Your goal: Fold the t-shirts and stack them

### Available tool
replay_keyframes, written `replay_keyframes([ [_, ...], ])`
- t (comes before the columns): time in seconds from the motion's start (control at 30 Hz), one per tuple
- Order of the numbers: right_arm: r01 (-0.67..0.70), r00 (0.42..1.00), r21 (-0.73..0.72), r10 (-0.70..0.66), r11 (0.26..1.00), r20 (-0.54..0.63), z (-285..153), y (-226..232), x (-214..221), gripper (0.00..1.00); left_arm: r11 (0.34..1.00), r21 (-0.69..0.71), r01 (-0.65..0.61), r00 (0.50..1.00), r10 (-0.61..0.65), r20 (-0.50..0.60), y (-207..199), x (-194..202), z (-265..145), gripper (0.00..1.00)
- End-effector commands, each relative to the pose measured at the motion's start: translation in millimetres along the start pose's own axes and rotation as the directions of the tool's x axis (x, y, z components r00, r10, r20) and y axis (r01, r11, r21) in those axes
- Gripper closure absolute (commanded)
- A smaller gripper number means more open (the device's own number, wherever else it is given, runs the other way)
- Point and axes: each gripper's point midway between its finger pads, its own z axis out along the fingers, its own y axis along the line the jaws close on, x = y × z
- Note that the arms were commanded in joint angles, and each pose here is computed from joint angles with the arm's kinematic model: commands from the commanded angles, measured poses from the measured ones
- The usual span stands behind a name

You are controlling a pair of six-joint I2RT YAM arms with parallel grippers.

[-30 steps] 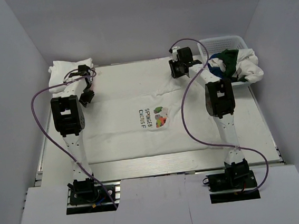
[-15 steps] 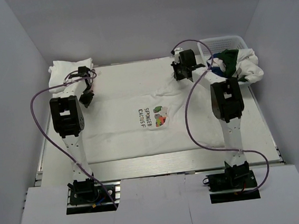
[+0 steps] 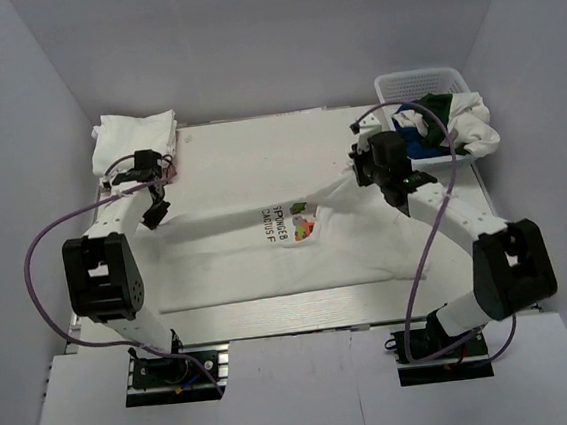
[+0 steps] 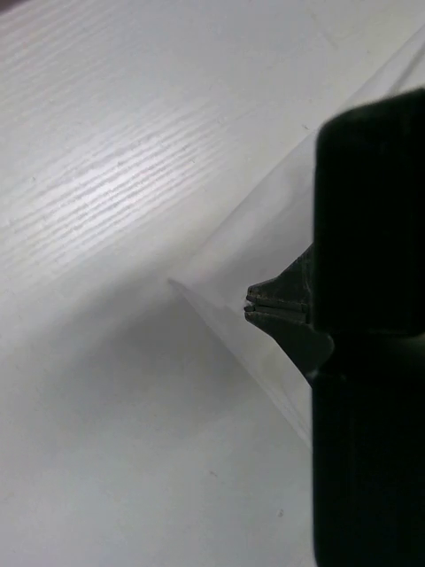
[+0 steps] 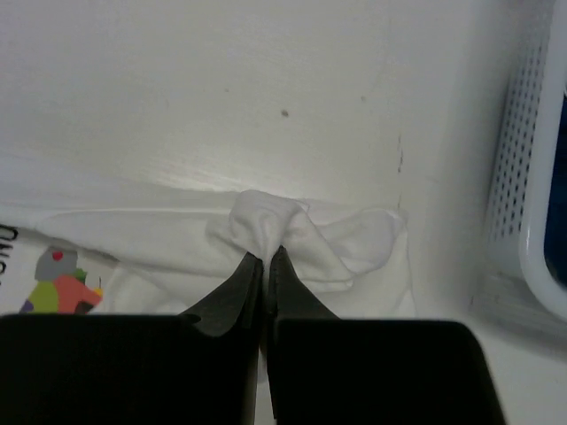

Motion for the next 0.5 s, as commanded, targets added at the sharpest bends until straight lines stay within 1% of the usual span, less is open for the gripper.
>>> replay_keyframes([
  [0.0, -0.053, 0.997, 0.081, 0.048, 0.995, 0.068, -38.8, -9.0, -5.2, 1.0, 0.998, 0.046, 0.053, 0.997, -0.056, 0.061, 7.5, -7.1, -14.4, 1.0],
  [0.03, -0.057, 0.996, 0.083, 0.052, 0.995, 0.066, -45.4, -6.8, -1.6, 1.0, 0.996, 0.064, 0.06, 0.996, -0.064, 0.063, 11.4, -4.6, -18.9, 1.0],
  [0.07, -0.059, 0.997, 0.084, 0.054, 0.995, 0.053, -55.3, -4.4, 11.8, 1.0, 0.996, 0.07, 0.053, 0.996, -0.058, 0.063, 12.5, -1.0, -21.8, 1.0],
  [0.1, -0.089, 0.994, 0.086, 0.083, 0.992, 0.072, -66.1, -4.0, 9.7, 1.0, 0.995, 0.077, 0.058, 0.996, -0.063, 0.069, 13.5, -0.6, -22.6, 1.0],
  [0.13, -0.1, 0.994, 0.085, 0.095, 0.991, 0.062, -70.8, -1.1, 16.2, 1.0, 0.995, 0.081, 0.056, 0.996, -0.061, 0.061, 15.6, 4.4, -21.2, 1.0],
  [0.17, -0.104, 0.994, 0.076, 0.101, 0.992, 0.046, -78.3, 3.4, 31.5, 1.0, 0.994, 0.088, 0.06, 0.996, -0.066, 0.065, 15.7, 2.8, -23.6, 1.0],
  [0.2, -0.117, 0.992, 0.075, 0.112, 0.99, 0.062, -86.9, 4.1, 29.5, 1.0, 0.995, 0.086, 0.059, 0.996, -0.064, 0.064, 18.3, 5.0, -23.6, 1.0],
  [0.3, -0.112, 0.994, 0.066, 0.112, 0.992, -0.007, -98.2, 12.8, 58.6, 1.0, 0.995, 0.079, 0.059, 0.995, -0.065, 0.072, 19.6, 3.6, -23.3, 1.0],
  [0.4, -0.114, 0.991, 0.057, 0.117, 0.992, -0.069, -104.4, 21.3, 82.9, 1.0, 0.998, 0.043, 0.054, 0.996, -0.057, 0.069, 28.1, 8.0, -20.7, 1.0],
  [0.43, -0.119, 0.987, 0.055, 0.124, 0.991, -0.107, -105.7, 25.6, 98.4, 1.0, 0.999, 0.025, 0.043, 0.998, -0.044, 0.055, 33.0, 12.0, -20.8, 1.0],
  [0.47, -0.123, 0.984, 0.056, 0.129, 0.991, -0.126, -106.3, 27.2, 106.1, 0.98, 0.998, 0.003, 0.062, 0.997, -0.062, 0.05, 38.0, 16.2, -18.5, 1.0],
])
